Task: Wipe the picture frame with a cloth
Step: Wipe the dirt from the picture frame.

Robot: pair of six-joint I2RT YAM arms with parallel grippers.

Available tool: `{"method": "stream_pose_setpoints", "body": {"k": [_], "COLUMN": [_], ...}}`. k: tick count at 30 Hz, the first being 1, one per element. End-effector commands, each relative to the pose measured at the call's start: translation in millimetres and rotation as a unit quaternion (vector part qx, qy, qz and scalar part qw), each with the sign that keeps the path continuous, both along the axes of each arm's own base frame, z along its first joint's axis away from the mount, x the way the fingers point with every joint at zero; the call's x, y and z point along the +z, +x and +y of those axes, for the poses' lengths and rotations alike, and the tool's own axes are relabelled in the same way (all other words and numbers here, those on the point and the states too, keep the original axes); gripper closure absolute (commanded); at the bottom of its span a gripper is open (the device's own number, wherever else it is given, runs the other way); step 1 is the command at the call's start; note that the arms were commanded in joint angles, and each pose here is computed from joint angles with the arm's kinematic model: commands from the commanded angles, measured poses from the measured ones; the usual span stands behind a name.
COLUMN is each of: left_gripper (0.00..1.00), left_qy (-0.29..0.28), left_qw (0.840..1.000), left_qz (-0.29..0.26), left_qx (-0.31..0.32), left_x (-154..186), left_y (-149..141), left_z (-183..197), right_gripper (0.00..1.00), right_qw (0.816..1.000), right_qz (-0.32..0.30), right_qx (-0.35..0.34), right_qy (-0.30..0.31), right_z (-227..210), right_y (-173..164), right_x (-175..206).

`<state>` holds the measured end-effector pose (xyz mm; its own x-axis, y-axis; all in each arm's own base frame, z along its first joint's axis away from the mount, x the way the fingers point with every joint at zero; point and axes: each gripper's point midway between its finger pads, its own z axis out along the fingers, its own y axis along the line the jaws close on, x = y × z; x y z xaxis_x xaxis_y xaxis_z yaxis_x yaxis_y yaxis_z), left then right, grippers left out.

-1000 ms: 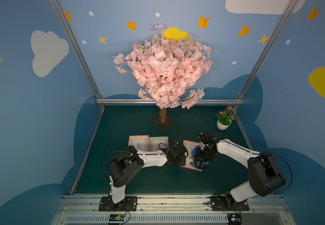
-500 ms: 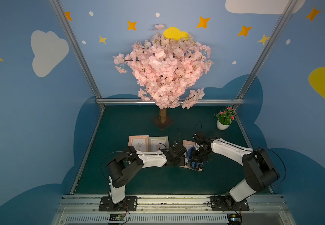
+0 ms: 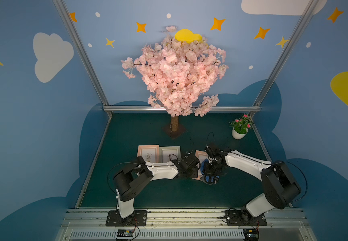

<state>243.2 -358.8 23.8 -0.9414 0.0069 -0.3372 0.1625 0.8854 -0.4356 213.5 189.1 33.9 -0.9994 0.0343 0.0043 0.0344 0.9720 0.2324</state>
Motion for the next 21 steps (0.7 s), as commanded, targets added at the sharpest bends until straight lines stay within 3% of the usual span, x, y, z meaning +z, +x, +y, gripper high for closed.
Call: {"method": "stream_pose_setpoints", "body": {"k": [1,8,15,21], "left_gripper": [0.75,0.74,0.72,0.73], "left_qy": [0.041,0.03,0.029,0.03], "left_qw": [0.999,0.999,0.999,0.999], "left_qz": [0.022,0.021,0.011,0.018], "left_qx": [0.017,0.012,0.012,0.015], "left_x": [-14.8,-9.1,0.0,-5.6], "left_y": [-8.0,-8.2,-5.1,-7.1], "left_z": [24.6,17.6,14.3,15.7], "right_gripper": [1.0,1.0,1.0,1.0], "right_qw": [1.0,0.999,0.999,1.0], "right_qz": [0.007,-0.008,-0.033,0.006], "right_qx": [-0.008,-0.038,-0.011,0.018], "right_qy": [-0.018,-0.019,0.006,0.018], "right_z": [-11.0,-55.1,-21.5,11.2], "right_y": [-2.1,1.1,7.6,-4.2], "right_x": [0.6,12.0,32.0,6.6]}}
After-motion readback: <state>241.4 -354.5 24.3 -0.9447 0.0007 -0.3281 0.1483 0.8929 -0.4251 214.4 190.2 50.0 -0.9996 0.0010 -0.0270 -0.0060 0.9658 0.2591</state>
